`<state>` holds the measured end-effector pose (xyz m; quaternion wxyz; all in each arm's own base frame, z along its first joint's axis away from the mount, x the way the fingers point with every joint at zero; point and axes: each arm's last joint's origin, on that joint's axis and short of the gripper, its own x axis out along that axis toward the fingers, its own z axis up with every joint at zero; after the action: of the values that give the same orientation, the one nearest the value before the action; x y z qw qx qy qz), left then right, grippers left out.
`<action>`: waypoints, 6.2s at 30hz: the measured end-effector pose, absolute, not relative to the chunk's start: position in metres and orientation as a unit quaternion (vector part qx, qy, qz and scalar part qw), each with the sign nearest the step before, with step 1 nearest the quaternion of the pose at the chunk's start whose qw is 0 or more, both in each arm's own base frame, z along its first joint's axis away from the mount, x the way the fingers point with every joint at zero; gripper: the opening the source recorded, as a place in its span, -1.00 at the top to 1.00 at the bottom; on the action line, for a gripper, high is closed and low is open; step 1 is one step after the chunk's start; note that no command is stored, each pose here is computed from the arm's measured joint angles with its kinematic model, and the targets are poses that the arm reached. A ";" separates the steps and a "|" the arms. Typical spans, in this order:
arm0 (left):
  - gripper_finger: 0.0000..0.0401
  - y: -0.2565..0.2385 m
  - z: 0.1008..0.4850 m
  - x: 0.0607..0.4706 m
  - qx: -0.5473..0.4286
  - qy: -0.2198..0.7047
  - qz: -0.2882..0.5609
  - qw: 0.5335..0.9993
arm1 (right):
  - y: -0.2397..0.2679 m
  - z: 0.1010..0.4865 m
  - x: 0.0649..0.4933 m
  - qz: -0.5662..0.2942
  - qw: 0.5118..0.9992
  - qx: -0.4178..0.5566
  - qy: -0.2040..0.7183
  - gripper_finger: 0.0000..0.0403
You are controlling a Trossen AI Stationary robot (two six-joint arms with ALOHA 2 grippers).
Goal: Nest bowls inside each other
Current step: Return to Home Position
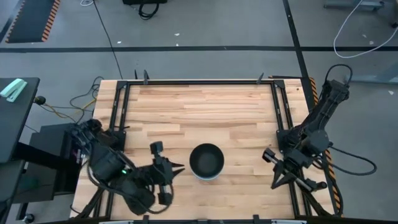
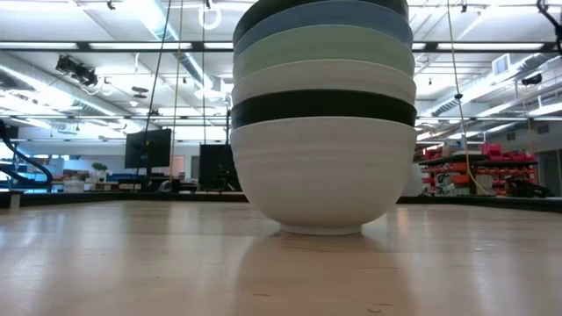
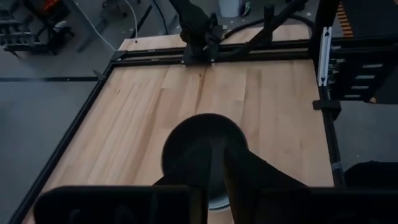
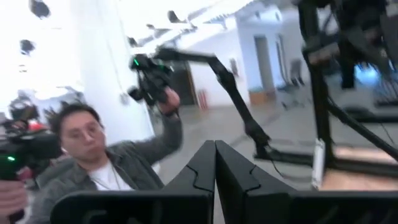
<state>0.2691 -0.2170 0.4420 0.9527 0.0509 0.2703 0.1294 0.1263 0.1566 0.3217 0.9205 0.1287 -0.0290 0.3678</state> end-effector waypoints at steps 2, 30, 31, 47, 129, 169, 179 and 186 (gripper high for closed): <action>0.75 -0.222 0.434 0.279 0.057 0.274 0.132 0.951 | 0.160 0.317 0.122 0.381 0.914 0.130 -0.060 0.91; 0.76 -0.166 0.528 0.231 0.002 0.137 -0.065 0.989 | 0.170 0.312 0.114 0.423 0.895 0.107 -0.093 0.91; 0.76 -0.165 0.528 0.229 0.005 0.141 -0.057 0.988 | 0.170 0.312 0.114 0.423 0.895 0.107 -0.092 0.91; 0.76 -0.105 0.551 0.159 -0.031 0.137 0.012 0.990 | 0.170 0.311 0.114 0.423 0.896 0.104 -0.085 0.91; 0.79 -0.033 0.296 0.054 -0.037 -0.142 -0.181 0.973 | 0.078 0.284 0.053 0.438 0.859 0.141 -0.226 0.91; 0.79 -0.048 0.233 0.064 -0.068 -0.165 -0.270 0.946 | 0.069 0.243 0.043 0.485 0.801 0.192 -0.292 0.91; 0.83 -0.053 0.213 0.070 -0.073 -0.150 -0.274 0.947 | 0.071 0.240 0.045 0.488 0.809 0.183 -0.273 0.91; 0.79 -0.053 0.212 0.070 -0.073 -0.148 -0.274 0.947 | 0.073 0.232 0.046 0.486 0.812 0.179 -0.268 0.91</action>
<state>0.0698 -0.0533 0.2120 0.9474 -0.0731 -0.1482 -0.2742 0.0459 0.0729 0.2316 0.8123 0.1792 -0.2677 0.4861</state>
